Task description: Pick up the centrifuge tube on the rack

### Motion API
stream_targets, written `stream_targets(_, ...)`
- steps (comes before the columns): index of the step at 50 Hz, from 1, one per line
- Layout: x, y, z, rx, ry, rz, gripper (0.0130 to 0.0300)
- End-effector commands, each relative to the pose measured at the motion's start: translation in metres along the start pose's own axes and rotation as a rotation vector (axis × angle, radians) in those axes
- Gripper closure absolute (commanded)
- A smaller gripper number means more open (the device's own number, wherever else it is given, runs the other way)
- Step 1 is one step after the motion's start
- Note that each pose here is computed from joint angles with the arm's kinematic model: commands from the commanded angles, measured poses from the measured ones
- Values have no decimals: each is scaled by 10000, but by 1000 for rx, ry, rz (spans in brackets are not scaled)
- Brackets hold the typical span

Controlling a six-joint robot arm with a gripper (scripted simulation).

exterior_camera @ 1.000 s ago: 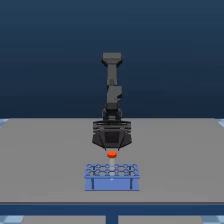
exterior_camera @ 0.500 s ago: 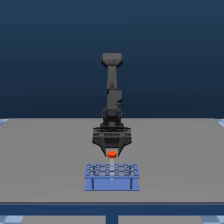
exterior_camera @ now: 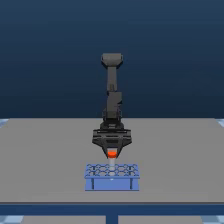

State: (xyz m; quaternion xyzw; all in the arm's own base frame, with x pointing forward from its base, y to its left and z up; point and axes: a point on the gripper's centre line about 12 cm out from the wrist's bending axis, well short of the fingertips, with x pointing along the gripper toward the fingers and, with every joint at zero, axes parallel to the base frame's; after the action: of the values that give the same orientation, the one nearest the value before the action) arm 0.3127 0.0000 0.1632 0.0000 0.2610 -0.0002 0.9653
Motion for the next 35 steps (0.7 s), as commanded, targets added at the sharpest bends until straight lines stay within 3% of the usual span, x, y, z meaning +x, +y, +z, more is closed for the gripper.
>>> stream_targets(1,0,1,6,0,-5,0,300)
stream_targets(21,-1,0,2,0,-2,0,300)
stream_targets(35,-52,0,90,0,-2,0,300)
